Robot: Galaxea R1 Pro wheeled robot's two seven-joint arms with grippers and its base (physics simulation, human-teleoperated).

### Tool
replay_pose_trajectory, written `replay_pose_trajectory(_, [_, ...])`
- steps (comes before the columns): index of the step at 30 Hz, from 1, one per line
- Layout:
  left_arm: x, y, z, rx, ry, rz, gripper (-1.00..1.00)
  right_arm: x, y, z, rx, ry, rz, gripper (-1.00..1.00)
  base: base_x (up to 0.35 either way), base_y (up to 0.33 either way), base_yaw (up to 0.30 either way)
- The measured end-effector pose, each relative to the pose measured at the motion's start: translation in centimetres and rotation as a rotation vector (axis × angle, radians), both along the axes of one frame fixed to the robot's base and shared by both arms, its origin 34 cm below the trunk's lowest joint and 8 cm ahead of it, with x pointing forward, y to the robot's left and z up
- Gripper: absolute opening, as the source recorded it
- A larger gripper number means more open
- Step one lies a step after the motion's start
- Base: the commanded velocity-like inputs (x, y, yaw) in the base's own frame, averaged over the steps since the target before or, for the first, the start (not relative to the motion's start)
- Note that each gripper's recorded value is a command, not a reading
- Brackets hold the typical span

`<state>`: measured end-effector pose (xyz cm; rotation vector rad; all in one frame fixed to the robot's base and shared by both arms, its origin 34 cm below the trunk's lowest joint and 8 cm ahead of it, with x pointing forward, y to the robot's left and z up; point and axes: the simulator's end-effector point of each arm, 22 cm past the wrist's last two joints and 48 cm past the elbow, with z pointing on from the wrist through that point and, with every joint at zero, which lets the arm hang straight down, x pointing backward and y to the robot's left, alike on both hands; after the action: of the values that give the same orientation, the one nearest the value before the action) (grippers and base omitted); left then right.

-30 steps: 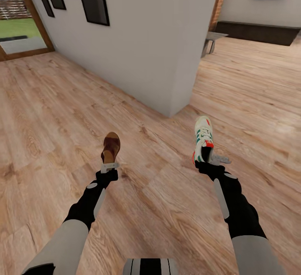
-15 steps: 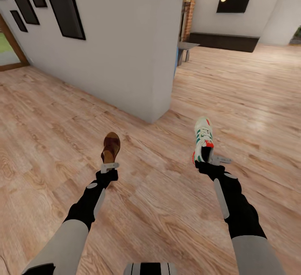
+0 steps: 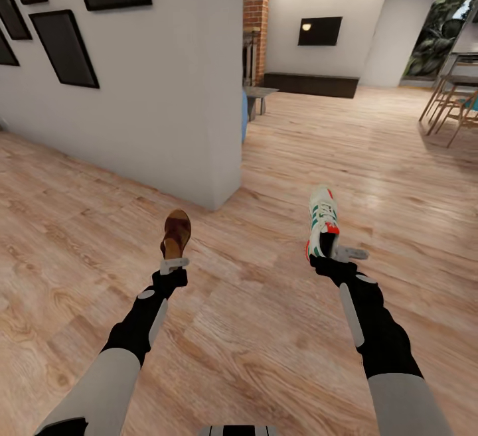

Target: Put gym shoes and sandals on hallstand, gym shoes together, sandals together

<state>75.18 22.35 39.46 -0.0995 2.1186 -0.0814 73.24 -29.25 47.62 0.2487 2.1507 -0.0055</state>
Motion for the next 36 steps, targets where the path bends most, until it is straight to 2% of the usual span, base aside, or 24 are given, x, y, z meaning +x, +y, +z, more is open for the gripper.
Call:
replay_pose_trajectory(8, [0.1,0.0,0.7,0.000,-0.010,0.000,-1.00,0.0,0.0,0.7,0.000,-0.011,0.000,-1.00,0.000,0.000,-0.291])
replay_pose_trajectory(16, [0.6,0.0,3.1,0.000,-0.028,0.000,-1.00,0.4,0.0,3.1,0.000,-0.030,0.000,-1.00,0.000,0.000,-0.291])
replay_pose_trajectory(36, [0.8,0.0,4.2,0.001,-0.045,0.000,-1.00,0.4,0.0,4.2,0.000,-0.046,0.000,-1.00,0.000,0.000,-0.290])
